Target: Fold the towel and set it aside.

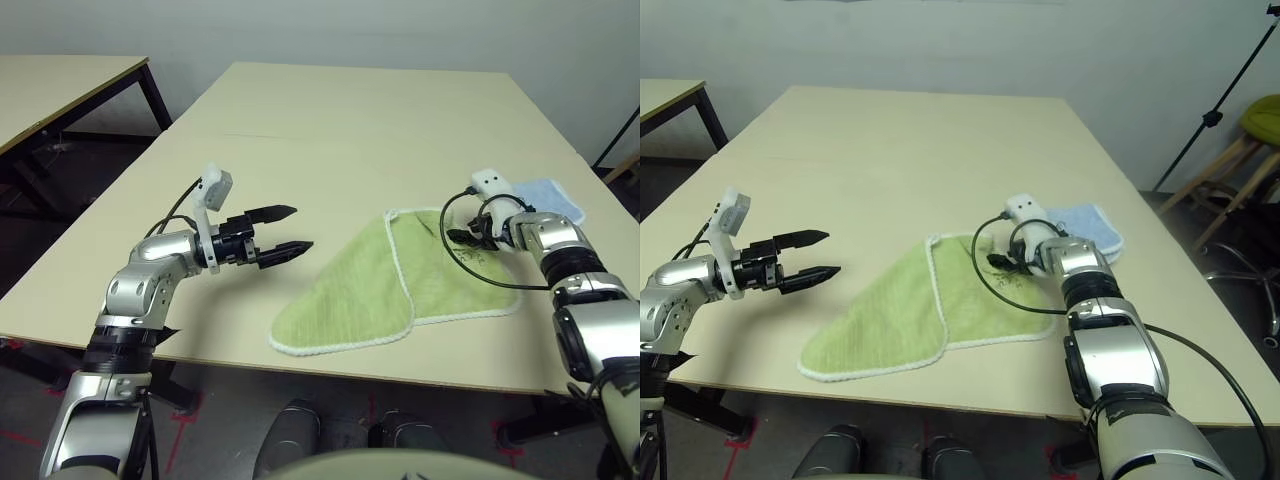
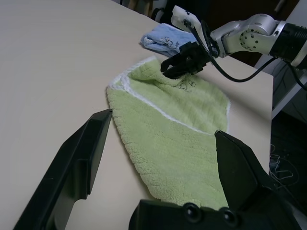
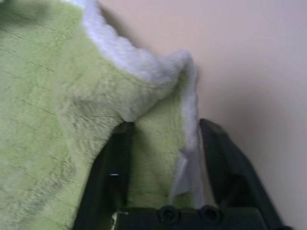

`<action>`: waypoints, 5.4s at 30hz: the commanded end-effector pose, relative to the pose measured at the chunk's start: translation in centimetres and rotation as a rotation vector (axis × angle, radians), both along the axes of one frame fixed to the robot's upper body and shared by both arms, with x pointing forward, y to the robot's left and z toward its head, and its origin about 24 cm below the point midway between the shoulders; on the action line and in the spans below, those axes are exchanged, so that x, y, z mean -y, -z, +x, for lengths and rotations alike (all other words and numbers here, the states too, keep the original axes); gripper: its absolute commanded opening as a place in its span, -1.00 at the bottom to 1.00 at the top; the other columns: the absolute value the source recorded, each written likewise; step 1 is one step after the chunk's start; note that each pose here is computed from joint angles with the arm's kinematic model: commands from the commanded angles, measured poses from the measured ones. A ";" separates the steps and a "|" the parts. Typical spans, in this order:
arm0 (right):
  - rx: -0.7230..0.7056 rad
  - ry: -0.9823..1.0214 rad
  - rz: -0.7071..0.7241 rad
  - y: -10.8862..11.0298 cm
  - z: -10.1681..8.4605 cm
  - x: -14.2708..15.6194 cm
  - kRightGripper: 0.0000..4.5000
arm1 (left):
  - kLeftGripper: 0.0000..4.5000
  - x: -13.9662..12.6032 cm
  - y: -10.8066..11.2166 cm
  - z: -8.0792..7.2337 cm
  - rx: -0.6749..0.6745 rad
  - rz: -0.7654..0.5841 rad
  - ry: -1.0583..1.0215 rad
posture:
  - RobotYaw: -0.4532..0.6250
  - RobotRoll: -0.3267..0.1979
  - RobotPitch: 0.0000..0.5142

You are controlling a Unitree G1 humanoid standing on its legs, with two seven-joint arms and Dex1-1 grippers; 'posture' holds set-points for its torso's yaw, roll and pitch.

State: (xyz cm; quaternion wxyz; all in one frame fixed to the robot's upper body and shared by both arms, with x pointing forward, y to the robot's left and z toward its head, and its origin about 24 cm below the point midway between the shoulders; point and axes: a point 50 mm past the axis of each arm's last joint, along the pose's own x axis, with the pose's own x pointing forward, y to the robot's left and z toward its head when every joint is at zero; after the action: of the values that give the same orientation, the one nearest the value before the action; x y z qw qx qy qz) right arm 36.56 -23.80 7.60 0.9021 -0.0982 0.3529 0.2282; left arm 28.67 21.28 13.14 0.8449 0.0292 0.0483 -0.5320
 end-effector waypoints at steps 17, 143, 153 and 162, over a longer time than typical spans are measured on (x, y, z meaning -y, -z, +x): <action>0.226 -0.060 -0.005 -11.2 2.0 -0.4 -0.98 | 1.00 0.2 0.5 -0.1 -0.014 0.020 0.025 | 0.08 0.25 -0.89; 0.325 -0.053 -0.058 -13.4 -0.3 -0.1 -1.00 | 0.99 2.3 -0.9 4.6 0.123 0.536 -0.261 | 0.05 0.25 -0.82; 0.328 -0.052 -0.056 -13.5 -0.4 -0.3 -1.00 | 0.99 2.7 1.1 6.8 0.022 0.450 -0.416 | -0.01 0.25 -0.82; 0.321 -0.040 -0.064 -13.4 -1.2 0.2 -1.00 | 0.99 -1.7 1.5 9.9 -0.119 0.383 -0.685 | -0.05 0.25 -0.81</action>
State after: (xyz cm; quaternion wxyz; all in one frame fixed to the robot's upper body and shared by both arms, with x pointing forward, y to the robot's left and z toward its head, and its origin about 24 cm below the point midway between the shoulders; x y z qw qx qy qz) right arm 35.59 -23.93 20.75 0.9370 -0.1713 0.2141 0.2162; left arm 38.53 22.33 12.30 0.9465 0.1461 0.1898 -0.2162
